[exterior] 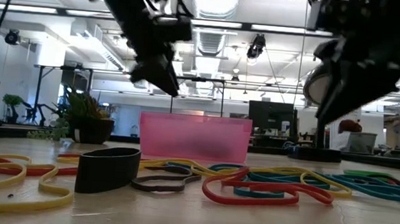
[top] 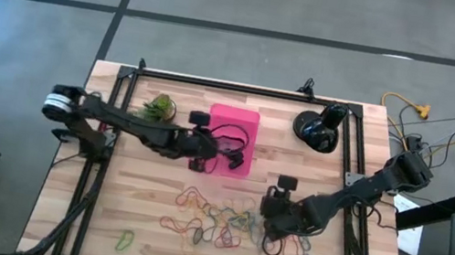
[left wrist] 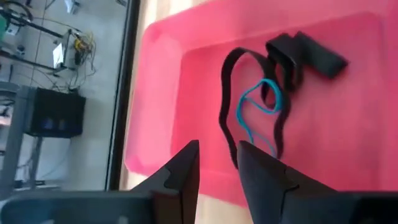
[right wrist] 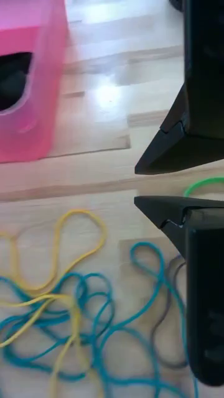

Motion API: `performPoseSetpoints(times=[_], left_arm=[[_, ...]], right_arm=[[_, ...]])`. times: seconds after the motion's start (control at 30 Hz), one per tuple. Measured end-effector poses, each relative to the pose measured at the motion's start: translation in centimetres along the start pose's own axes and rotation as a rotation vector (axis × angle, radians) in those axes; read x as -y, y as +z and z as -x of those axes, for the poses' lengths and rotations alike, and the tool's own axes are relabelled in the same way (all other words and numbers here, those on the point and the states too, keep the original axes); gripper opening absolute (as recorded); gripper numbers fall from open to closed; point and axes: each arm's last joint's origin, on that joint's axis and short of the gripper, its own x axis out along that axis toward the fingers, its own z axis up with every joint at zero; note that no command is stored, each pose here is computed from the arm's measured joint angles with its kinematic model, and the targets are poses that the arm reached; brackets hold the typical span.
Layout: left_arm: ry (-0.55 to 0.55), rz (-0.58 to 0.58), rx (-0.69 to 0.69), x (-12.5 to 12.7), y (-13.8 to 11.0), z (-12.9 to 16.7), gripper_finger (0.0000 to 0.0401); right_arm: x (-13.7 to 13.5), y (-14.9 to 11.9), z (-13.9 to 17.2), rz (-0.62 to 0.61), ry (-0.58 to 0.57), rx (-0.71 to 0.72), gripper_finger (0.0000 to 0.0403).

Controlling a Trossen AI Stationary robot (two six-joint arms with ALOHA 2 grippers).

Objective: Pick and place rubber bands into bin
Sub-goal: Put the green rubber bands into the pink bin

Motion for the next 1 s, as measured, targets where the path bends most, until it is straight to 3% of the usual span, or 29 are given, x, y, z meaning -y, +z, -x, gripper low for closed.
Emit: performPoseSetpoints(times=[0.47, 0.7, 1.0], left_arm=[[-0.196, 0.052, 0.078, 1.5, -3.0, 9.8, 0.0093], [-0.239, 0.077, 0.135, 1.8, -4.5, 11.7, 0.0093], [-0.247, 0.079, 0.133, 2.1, -5.5, 11.8, 0.0093]], right_arm=[[1.1, -2.2, -1.4, 0.086, 0.05, -0.197, 0.0058], [2.7, -2.8, -2.8, 0.043, 0.032, -0.271, 0.0057], [4.0, -3.3, -4.3, -0.025, 0.116, -0.358, 0.0057]])
